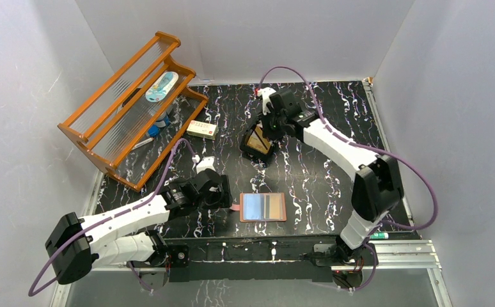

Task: Put the credit cards into the card holder
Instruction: Pick up the credit card from the storage box.

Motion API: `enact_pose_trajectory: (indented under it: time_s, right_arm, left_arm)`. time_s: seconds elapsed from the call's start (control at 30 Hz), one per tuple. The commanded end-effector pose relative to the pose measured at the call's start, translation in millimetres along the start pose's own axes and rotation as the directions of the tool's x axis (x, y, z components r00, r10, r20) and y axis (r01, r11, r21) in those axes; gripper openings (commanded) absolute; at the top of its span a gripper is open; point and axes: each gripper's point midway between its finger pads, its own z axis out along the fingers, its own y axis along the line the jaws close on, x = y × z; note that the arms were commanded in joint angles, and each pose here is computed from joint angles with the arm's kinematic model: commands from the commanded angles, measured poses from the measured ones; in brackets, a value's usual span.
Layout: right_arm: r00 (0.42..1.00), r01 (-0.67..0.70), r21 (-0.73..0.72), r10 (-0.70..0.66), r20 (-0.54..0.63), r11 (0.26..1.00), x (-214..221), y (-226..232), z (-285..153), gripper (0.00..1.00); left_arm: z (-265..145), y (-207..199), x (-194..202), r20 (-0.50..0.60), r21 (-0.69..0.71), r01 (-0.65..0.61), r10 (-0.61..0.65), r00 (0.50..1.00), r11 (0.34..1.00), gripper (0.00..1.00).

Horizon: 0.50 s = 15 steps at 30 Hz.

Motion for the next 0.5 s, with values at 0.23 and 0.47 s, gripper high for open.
enact_pose_trajectory:
  time_s: [0.23,0.47]
  right_arm:
    - [0.917,-0.385,-0.214,0.399,0.027,0.898,51,59,-68,0.0]
    - [0.798,-0.58,-0.259,0.602,0.007,0.772,97,70,-78,0.0]
  left_arm:
    - [11,-14,-3,-0.082,0.1,0.064,-0.056,0.995,0.993,0.72]
    - [30,-9,9,-0.153,0.058,0.022,-0.012,0.988,0.998,0.71]
